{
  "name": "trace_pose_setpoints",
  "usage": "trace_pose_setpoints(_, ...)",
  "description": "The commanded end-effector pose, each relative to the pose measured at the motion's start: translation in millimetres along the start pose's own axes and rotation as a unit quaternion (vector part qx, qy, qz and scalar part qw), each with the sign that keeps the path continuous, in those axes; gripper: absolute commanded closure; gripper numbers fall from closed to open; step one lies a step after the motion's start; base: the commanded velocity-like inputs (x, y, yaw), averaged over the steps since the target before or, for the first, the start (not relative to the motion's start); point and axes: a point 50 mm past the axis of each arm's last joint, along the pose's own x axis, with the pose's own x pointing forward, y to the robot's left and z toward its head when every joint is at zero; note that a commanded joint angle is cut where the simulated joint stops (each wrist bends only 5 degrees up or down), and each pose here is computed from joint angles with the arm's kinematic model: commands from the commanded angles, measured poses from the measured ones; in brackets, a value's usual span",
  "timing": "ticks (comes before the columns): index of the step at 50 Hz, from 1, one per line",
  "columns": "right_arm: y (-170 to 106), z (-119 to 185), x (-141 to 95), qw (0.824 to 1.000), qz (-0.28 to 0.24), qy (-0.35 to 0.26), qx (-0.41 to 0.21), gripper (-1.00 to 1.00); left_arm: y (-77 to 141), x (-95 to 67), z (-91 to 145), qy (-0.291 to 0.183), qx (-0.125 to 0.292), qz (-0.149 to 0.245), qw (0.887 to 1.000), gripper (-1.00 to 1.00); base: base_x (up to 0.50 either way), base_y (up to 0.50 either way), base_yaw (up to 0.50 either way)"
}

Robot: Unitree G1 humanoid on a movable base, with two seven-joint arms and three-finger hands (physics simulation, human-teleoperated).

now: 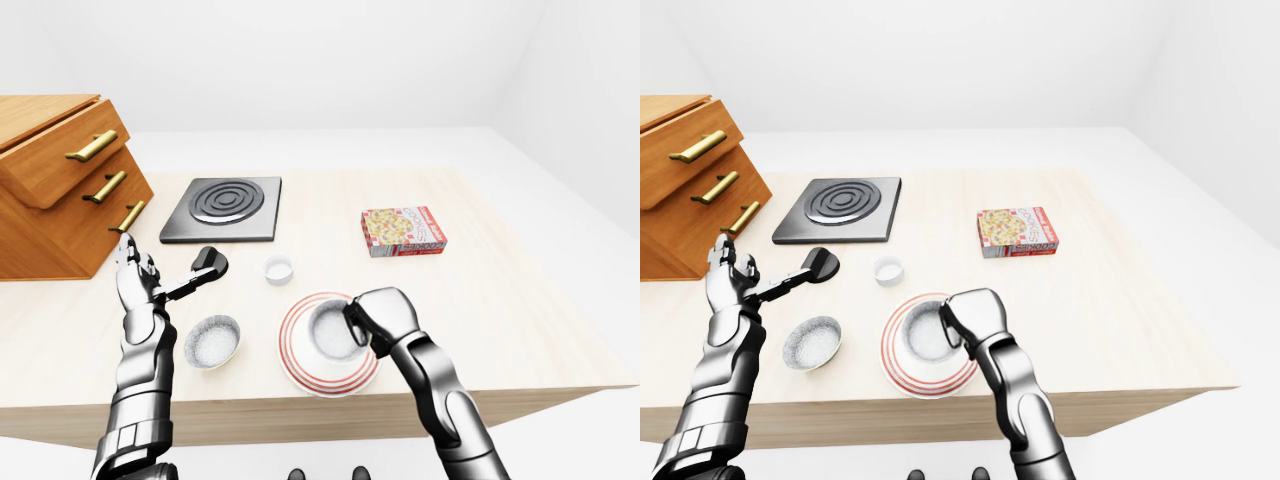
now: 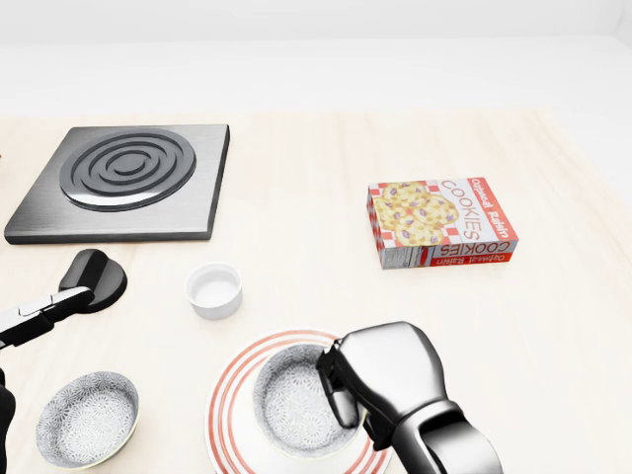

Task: Pick the akita bowl next to the plate and place it on the plate.

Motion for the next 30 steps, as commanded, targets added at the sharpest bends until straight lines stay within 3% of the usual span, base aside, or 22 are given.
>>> trace_pose_setpoints(1,19.1,-8.6,15.3,0.995,0.006,0.002,0.095,1.00,0.0,0.3,-1.0,0.001,0.000,0.000,1.000,-1.00,0.00,0.00,0.00)
trace_pose_setpoints(30,33.1,-26.4,33.0,0.994,0.000,0.032,0.109,1.00,-0.1,1.4,-3.0,0.001,0.000,0.000,1.000,-1.00,0.00,0.00,0.00)
